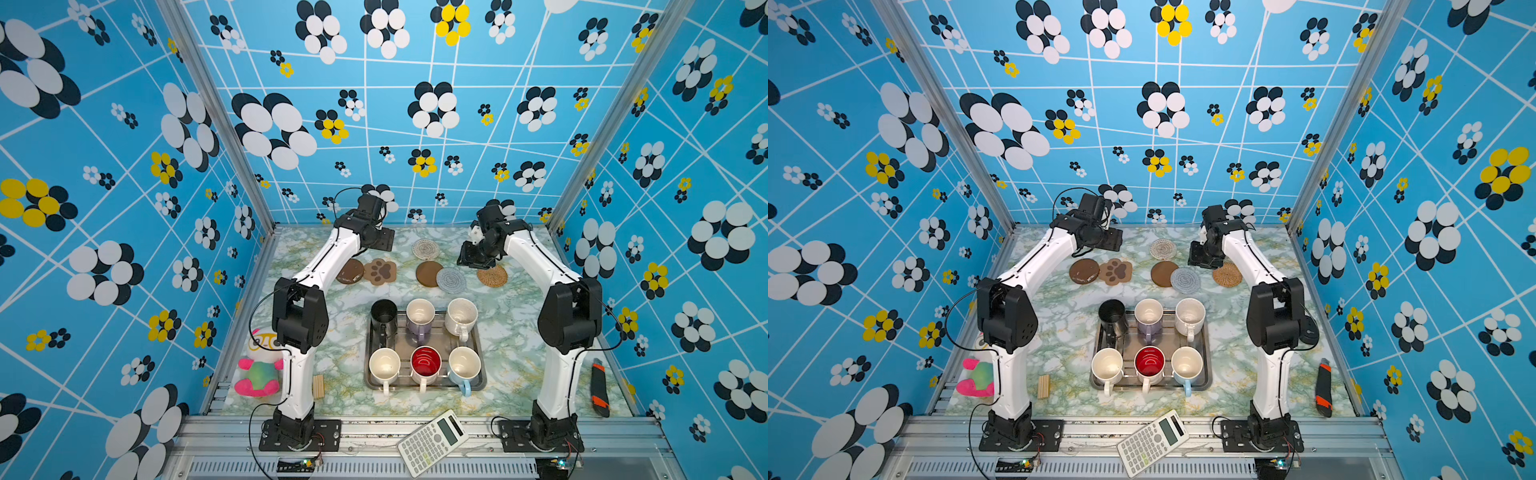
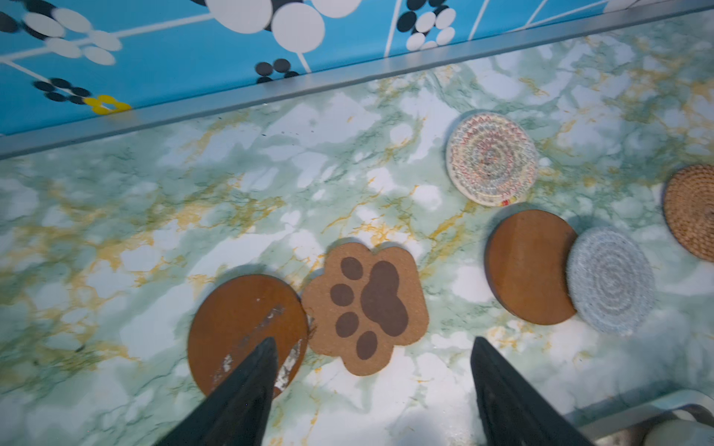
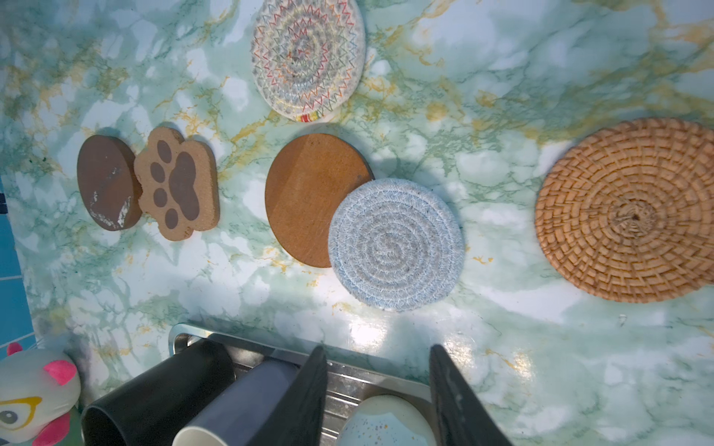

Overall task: Place cups on coasters
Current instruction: Move the coaster to the top-center of the table.

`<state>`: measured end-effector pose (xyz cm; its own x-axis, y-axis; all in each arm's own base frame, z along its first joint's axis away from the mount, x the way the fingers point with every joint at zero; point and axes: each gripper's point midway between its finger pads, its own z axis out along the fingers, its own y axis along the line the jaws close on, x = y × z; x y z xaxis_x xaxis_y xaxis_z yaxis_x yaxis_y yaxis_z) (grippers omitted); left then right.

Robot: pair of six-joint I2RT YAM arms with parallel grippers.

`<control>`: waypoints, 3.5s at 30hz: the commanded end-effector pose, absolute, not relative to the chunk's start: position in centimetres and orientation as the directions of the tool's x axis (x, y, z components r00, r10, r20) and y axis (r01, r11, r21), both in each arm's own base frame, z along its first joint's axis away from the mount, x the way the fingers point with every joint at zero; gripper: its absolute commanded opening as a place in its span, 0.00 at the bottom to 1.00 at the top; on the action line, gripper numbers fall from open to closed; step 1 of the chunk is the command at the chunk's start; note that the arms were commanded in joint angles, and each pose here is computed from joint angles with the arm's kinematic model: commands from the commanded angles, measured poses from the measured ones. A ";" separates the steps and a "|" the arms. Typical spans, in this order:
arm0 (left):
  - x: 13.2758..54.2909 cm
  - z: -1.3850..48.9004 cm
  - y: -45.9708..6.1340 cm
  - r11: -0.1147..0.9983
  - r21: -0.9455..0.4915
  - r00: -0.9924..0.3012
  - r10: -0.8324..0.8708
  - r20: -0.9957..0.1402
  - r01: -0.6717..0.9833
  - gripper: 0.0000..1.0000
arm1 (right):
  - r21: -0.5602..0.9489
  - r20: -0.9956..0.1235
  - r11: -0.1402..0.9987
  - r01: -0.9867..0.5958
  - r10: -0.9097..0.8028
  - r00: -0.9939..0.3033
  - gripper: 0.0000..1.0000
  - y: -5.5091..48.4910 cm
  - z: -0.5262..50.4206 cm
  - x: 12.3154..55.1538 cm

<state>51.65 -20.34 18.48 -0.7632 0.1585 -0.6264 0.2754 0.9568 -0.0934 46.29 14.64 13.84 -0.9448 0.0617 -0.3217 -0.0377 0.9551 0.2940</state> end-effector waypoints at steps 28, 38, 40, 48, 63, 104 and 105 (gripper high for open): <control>47.6 15.0 -26.3 0.905 -0.289 -0.820 0.103 -0.563 0.312 0.76 | 0.050 -0.202 0.968 -0.246 -0.231 -0.952 0.55 19.4 7.7 46.1; 47.3 14.8 -26.3 0.905 -0.291 -0.825 0.104 -0.555 0.310 0.76 | -0.015 -0.186 0.953 -0.303 -0.301 -0.935 0.57 19.6 6.0 45.3; 47.2 14.8 -26.3 0.907 -0.286 -0.826 0.107 -0.554 0.310 0.76 | -0.007 -0.186 0.949 -0.316 -0.312 -0.932 0.57 19.9 5.6 45.1; 47.2 14.4 -26.1 0.911 -0.276 -0.829 0.112 -0.547 0.306 0.76 | 0.003 -0.189 0.936 -0.351 -0.344 -0.920 0.58 20.6 4.7 44.4; 47.3 14.4 -25.9 0.914 -0.269 -0.830 0.116 -0.545 0.304 0.76 | -0.133 -0.170 0.930 -0.342 -0.361 -0.917 0.61 18.7 2.9 44.8; 47.4 14.3 -26.1 0.912 -0.274 -0.834 0.118 -0.539 0.306 0.76 | -0.202 -0.229 0.934 -0.294 -0.336 -0.914 0.36 15.2 3.4 49.3; 47.4 14.4 -26.1 0.912 -0.273 -0.835 0.119 -0.537 0.305 0.75 | -0.201 -0.229 0.936 -0.290 -0.332 -0.915 0.36 15.1 3.4 49.5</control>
<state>47.59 -25.98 13.23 -0.8387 0.1143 -0.5325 0.2981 0.9147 -0.2730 48.89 15.69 3.49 -0.9147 -0.3291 -0.2348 -0.2897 0.9386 -0.1872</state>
